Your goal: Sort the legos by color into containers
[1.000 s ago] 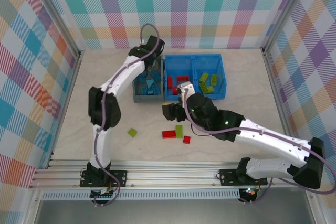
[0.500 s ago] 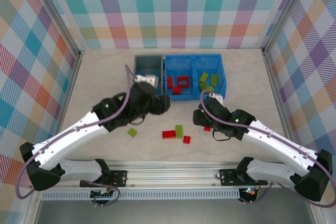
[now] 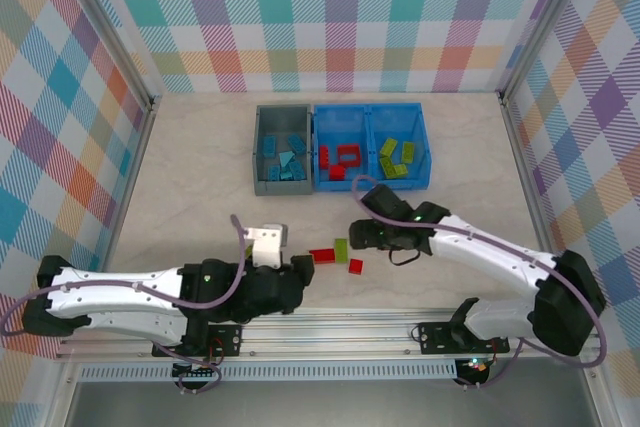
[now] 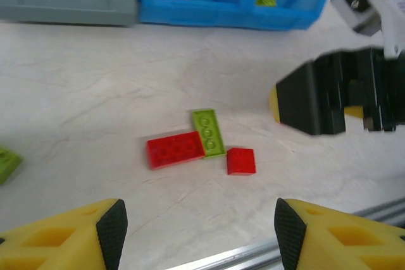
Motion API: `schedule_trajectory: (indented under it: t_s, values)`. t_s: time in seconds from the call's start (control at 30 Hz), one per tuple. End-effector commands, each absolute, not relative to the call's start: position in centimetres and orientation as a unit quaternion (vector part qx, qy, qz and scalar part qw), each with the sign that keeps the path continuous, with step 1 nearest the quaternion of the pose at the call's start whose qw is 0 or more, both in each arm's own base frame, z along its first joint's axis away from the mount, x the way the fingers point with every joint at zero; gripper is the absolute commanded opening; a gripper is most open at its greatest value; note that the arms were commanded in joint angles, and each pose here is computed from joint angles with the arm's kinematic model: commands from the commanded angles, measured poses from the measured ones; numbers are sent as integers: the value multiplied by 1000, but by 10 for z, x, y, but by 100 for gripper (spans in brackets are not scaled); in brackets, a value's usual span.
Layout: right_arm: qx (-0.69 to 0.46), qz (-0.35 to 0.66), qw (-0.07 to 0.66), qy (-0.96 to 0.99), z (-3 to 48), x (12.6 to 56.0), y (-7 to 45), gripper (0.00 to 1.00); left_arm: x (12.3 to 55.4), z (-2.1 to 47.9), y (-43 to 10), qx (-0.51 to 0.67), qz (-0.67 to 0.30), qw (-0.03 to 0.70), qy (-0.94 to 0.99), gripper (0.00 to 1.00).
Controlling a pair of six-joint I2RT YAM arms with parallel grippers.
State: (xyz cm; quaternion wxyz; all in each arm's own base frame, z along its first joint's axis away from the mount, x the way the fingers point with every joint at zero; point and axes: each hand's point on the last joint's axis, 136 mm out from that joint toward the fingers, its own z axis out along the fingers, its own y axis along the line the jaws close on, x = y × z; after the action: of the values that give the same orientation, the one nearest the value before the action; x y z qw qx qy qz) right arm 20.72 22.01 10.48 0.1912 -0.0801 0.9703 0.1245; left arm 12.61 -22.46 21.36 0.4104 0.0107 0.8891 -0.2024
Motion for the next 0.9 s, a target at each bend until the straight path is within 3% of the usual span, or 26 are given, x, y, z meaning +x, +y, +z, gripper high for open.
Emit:
schedule_trajectory:
  t_s: [0.0, 0.2, 0.37, 0.63, 0.87]
  values:
    - [-179, 172, 212, 945, 118, 204, 283, 83, 138, 224, -170, -87, -162, 485, 855, 64]
    - [-358, 230, 198, 883, 111, 170, 390, 87, 139, 239, -147, -128, -132, 511, 840, 63]
    - [-391, 243, 190, 867, 93, 179, 437, 88, 142, 255, -133, -151, -122, 529, 826, 63]
    - [-401, 192, 163, 881, 52, 198, 473, 87, 145, 263, -125, -167, -144, 533, 817, 63]
    - [-412, 166, 155, 883, 31, 203, 492, 79, 146, 265, -128, -160, -170, 532, 814, 63]
